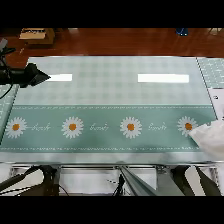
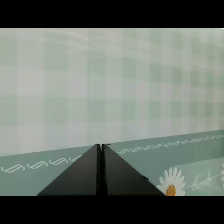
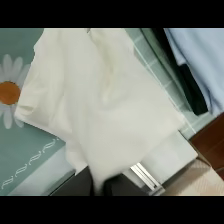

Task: Fold the shirts.

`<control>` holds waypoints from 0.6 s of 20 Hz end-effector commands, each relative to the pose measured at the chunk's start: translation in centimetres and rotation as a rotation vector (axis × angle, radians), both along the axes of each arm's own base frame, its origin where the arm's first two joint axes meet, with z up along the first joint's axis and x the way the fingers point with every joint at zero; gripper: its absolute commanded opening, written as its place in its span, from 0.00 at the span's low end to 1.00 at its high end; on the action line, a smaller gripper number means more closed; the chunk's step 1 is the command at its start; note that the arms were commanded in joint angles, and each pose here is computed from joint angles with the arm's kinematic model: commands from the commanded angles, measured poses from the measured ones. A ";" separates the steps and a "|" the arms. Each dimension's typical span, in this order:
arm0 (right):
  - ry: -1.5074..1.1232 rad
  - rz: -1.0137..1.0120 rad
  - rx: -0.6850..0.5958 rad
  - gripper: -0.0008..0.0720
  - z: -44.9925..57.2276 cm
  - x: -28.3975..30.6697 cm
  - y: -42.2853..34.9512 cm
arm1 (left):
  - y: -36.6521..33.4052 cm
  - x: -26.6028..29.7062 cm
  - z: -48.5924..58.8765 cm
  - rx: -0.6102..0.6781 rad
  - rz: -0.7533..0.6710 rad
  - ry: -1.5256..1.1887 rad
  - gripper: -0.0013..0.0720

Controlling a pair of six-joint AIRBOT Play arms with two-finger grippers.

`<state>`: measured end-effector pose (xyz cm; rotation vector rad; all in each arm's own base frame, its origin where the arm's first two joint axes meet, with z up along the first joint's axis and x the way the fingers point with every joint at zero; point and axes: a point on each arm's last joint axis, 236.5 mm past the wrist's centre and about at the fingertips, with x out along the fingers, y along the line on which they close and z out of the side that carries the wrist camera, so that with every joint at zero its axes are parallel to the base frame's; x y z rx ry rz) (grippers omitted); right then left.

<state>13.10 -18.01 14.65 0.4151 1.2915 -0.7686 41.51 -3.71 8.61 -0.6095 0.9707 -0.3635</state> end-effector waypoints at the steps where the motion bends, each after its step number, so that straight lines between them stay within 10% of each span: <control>1: 0.115 -0.190 0.058 0.04 -1.6 -5.1 -1.2 | 1.3 1.7 0.1 0.026 0.061 -0.052 0.06; 12: 0.446 -0.569 0.051 0.06 -6.7 -20.4 0.8 | 7.6 2.3 0.2 0.102 0.155 -0.117 0.06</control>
